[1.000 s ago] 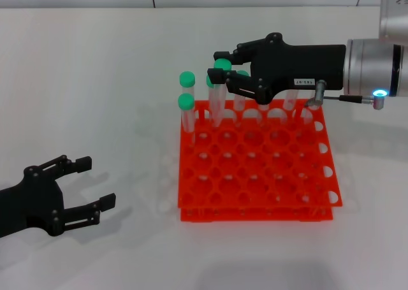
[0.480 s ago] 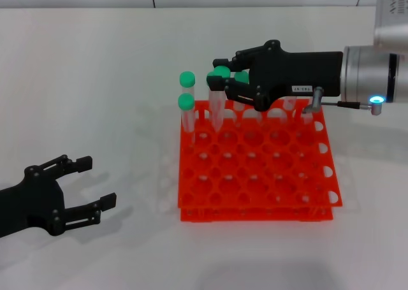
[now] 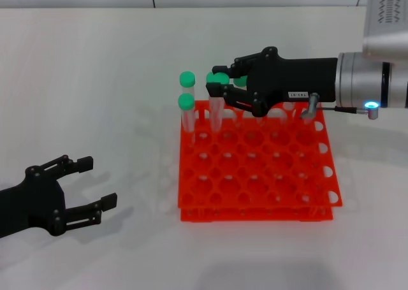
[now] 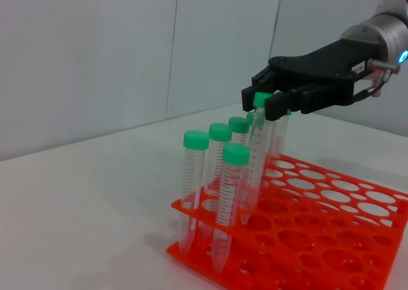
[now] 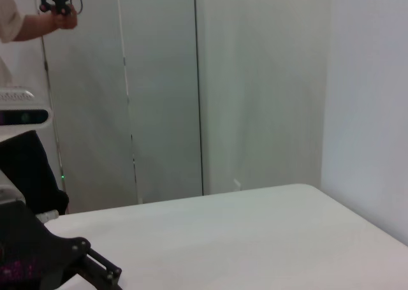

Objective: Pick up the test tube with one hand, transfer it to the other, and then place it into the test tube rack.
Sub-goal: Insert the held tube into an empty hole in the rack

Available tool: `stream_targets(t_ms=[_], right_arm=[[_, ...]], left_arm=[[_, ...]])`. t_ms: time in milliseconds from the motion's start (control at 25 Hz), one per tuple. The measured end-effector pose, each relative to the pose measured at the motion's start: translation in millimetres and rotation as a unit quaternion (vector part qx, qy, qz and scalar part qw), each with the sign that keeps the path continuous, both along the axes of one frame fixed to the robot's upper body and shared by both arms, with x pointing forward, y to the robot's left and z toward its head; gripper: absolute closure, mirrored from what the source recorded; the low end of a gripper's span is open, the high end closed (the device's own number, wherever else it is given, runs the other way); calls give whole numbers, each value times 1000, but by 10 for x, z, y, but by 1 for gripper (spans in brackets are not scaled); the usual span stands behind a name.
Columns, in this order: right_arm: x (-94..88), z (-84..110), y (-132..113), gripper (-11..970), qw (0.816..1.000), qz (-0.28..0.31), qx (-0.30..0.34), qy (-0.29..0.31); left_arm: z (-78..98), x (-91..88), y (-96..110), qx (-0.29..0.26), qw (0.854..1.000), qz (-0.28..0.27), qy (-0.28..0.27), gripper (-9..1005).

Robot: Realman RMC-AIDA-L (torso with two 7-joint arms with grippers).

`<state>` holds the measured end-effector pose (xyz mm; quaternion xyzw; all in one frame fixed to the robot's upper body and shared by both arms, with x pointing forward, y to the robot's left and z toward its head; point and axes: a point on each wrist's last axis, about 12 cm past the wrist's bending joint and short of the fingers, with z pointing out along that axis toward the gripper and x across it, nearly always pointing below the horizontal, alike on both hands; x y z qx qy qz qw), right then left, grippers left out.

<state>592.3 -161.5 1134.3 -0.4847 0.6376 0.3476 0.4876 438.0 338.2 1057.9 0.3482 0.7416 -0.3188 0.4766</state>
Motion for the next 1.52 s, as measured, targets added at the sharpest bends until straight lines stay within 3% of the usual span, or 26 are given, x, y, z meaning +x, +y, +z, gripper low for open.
stream_targets(t_ms=[1520], right_arm=[[-13, -127, 95, 658, 999, 0, -35, 7]], left_arm=[[13, 26, -5, 2, 1000, -3, -4, 129]])
